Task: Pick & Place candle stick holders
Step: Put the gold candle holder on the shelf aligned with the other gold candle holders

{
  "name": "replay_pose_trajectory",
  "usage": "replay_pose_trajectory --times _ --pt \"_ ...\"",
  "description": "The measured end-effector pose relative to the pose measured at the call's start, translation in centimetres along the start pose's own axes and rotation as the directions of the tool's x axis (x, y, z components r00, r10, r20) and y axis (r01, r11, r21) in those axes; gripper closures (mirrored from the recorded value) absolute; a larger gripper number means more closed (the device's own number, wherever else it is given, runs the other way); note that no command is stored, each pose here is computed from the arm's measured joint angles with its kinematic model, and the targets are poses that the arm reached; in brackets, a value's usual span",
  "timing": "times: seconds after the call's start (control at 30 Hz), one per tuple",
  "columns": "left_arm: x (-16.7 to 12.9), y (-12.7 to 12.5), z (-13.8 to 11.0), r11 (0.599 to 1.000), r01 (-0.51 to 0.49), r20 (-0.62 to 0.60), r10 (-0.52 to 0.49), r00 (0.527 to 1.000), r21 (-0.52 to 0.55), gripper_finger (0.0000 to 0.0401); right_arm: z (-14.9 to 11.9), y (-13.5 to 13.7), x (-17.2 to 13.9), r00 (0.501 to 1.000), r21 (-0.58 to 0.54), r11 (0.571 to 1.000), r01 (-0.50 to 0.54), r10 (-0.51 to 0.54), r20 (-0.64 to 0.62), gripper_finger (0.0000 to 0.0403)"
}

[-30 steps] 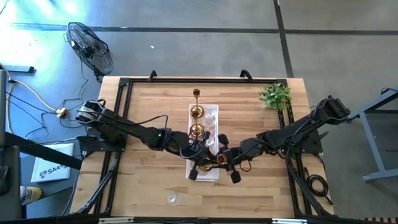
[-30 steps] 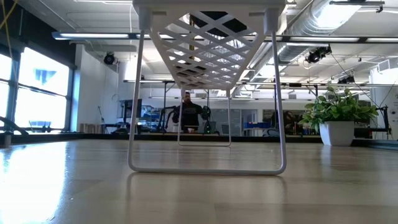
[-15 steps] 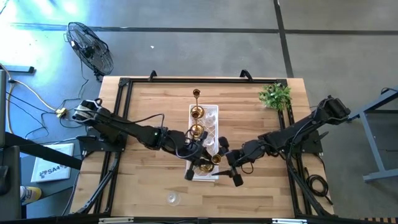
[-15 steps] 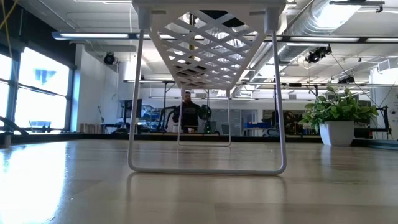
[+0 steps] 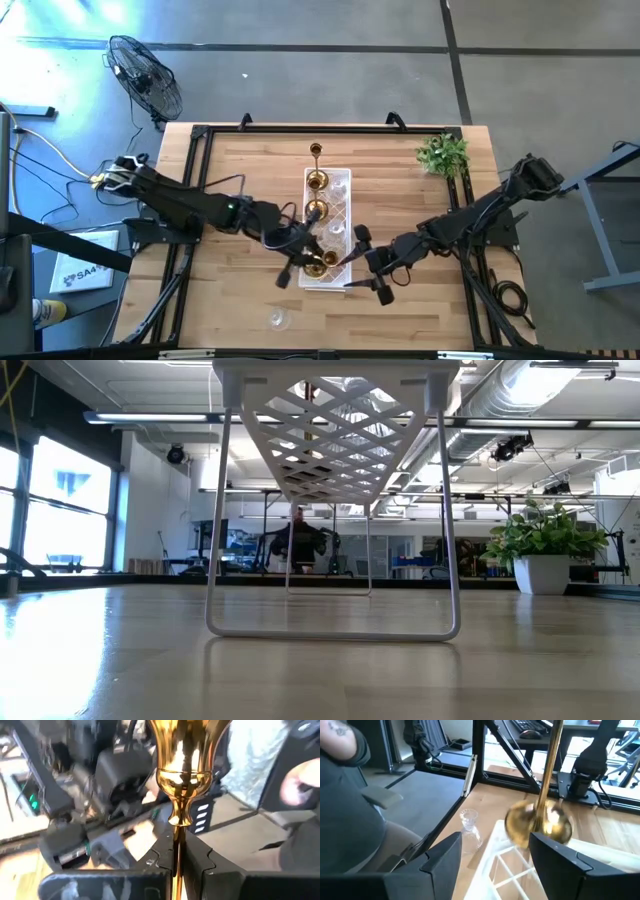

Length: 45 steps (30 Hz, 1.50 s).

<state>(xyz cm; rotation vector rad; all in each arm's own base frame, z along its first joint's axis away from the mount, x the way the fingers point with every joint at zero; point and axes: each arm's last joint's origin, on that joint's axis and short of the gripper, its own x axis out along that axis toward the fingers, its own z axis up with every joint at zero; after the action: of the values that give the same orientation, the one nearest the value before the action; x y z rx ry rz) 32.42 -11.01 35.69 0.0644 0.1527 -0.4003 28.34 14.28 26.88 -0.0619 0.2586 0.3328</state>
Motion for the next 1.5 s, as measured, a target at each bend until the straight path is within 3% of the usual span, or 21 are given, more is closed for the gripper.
replay_pose_trajectory --times 0.23,0.37,0.47,0.6,0.97,1.27,1.5 --pt "-2.3 -0.1 1.5 0.999 0.005 0.022 -0.006 1.000 0.035 0.0394 -0.2 0.7 -0.1 1.000 -0.006 1.000 0.001 -0.001 -0.018 0.0179" --pt "-2.3 0.1 1.4 0.996 -0.058 0.006 0.058 0.998 0.063 0.0394 -0.4 1.0 -0.2 0.999 -0.013 1.000 0.024 -0.025 -0.033 0.0179" --pt "-1.8 0.0 1.0 0.997 -0.033 0.056 0.030 0.998 0.065 0.0394 -0.4 1.4 -0.2 0.999 -0.016 1.000 0.022 -0.023 -0.032 0.0180" --pt "-1.5 -0.2 -0.4 0.998 0.018 0.128 -0.025 0.992 0.054 0.0394 -0.4 1.8 -0.3 0.999 -0.023 1.000 0.018 -0.018 -0.027 0.0182" --pt "-2.0 0.2 -4.3 0.999 -0.018 0.294 0.010 0.956 0.026 0.0394 -0.4 2.4 -0.5 0.999 -0.034 0.999 0.027 -0.028 -0.030 0.0183" --pt "-2.5 1.9 -6.7 0.999 -0.028 0.285 0.036 0.958 -0.029 0.0394 -0.4 2.4 -0.5 0.999 -0.034 0.999 0.027 -0.028 -0.030 0.0192" --pt "-2.6 2.1 -7.2 0.999 -0.022 0.279 0.028 0.960 -0.026 0.0394 -0.4 2.4 -0.5 0.999 -0.033 0.999 0.028 -0.029 -0.029 0.0192"
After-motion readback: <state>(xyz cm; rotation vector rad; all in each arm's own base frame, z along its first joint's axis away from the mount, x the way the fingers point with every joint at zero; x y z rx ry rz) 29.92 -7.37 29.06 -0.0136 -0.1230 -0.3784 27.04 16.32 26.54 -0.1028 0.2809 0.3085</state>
